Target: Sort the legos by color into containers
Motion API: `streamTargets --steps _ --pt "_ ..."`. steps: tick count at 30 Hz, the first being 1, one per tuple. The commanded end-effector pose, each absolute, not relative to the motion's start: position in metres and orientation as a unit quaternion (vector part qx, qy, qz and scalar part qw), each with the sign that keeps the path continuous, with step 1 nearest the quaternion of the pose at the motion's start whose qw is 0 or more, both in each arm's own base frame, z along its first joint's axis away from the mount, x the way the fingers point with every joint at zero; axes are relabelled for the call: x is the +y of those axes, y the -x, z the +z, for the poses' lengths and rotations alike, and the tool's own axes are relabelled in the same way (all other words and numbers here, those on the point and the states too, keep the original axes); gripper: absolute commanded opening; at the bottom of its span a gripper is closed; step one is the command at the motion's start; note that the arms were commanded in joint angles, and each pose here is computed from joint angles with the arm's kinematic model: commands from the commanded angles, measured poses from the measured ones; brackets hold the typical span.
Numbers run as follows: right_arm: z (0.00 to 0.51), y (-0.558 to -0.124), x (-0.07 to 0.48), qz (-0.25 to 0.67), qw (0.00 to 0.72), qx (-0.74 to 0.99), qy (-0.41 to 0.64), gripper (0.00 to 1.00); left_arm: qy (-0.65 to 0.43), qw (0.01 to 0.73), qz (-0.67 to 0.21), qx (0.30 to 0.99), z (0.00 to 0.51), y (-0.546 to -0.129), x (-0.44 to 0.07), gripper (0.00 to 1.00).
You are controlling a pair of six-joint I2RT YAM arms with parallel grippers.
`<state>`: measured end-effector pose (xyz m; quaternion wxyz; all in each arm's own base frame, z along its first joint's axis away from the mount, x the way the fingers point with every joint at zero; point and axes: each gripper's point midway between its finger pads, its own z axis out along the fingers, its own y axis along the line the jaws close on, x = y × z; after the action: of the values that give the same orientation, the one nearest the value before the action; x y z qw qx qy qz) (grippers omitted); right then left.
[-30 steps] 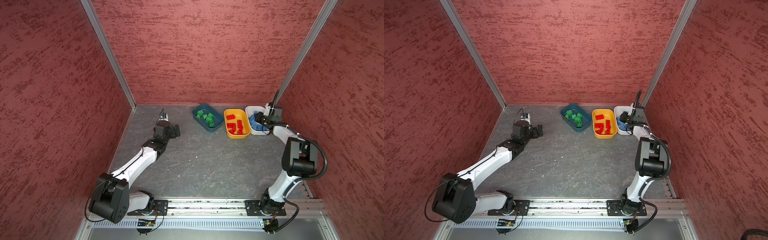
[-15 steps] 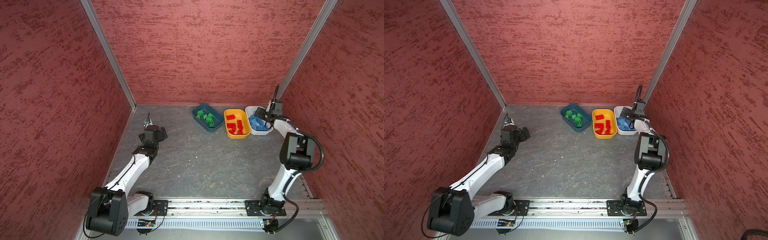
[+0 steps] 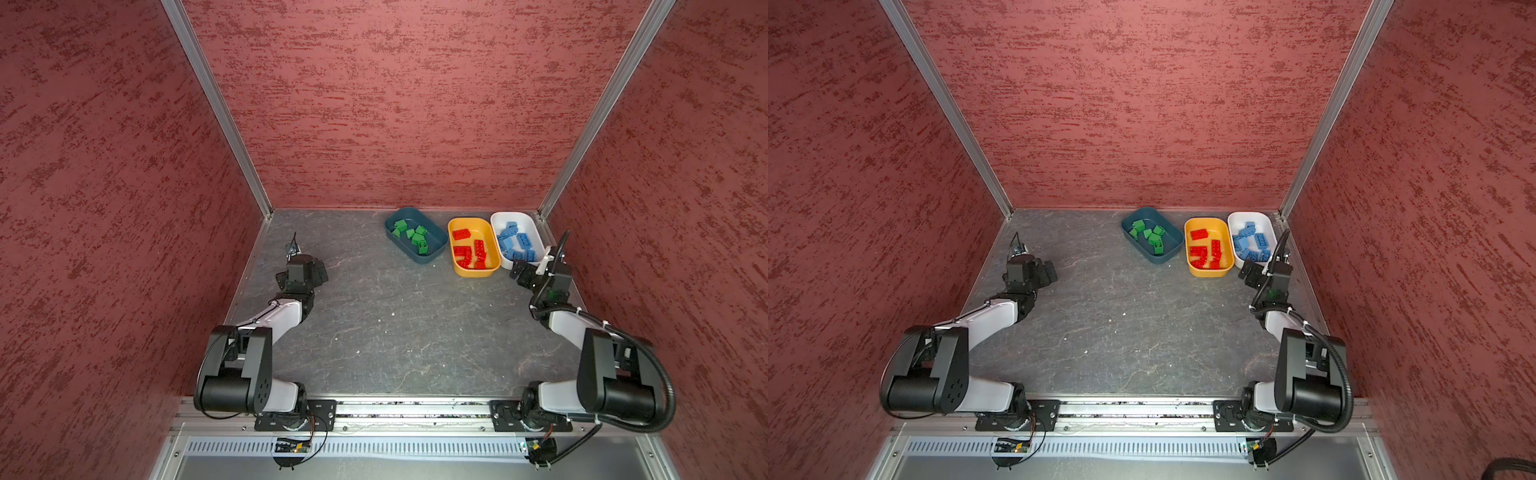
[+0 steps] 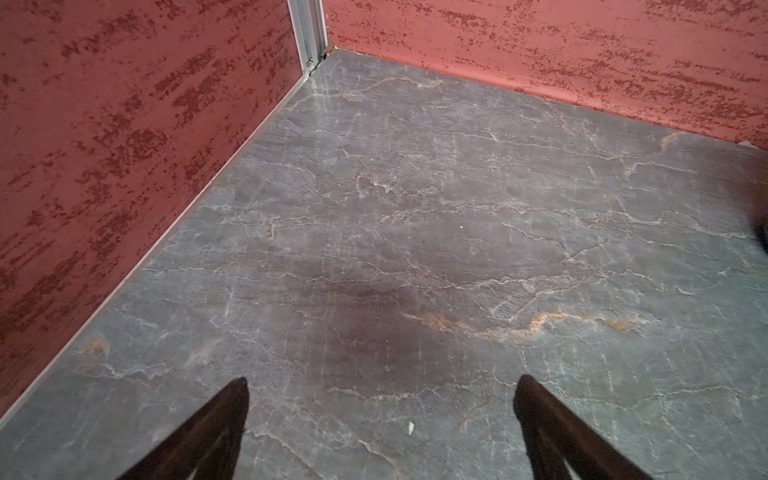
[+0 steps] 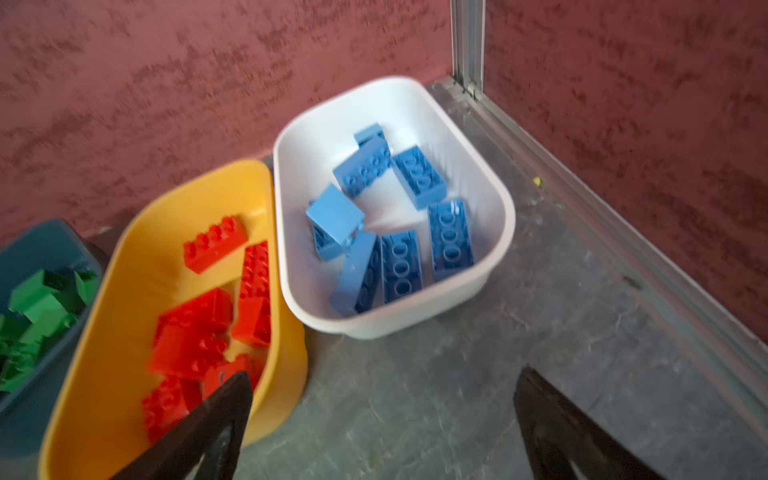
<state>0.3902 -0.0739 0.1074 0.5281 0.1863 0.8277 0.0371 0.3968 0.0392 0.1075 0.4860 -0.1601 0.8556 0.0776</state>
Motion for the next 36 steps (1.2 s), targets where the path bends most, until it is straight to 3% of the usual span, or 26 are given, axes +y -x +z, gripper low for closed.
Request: streamTargets --steps 1,7,10,13,19,36 --pt "0.134 -0.407 -0.074 0.01 0.6 0.787 -0.145 0.99 0.142 0.519 0.07 0.84 0.114 -0.407 0.036 0.99" --pt "0.133 -0.415 -0.036 0.054 0.612 0.787 -0.062 0.99 0.093 0.58 0.045 0.808 0.132 -0.404 0.024 0.99" --pt "0.137 -0.403 -0.015 0.061 0.633 0.772 -0.011 0.99 0.092 0.621 0.037 0.777 0.128 -0.394 0.025 0.99" --pt "0.136 -0.381 -0.003 0.071 0.665 0.743 0.024 0.99 0.086 0.615 0.028 0.784 0.124 -0.399 0.024 0.99" --pt "0.133 -0.39 -0.028 0.023 0.659 0.75 -0.051 0.99 0.088 0.616 0.015 0.783 0.115 -0.398 0.026 0.99" --pt "0.132 -0.391 -0.029 0.016 0.658 0.751 -0.055 0.99 0.089 0.616 0.019 0.783 0.115 -0.398 0.026 0.99"
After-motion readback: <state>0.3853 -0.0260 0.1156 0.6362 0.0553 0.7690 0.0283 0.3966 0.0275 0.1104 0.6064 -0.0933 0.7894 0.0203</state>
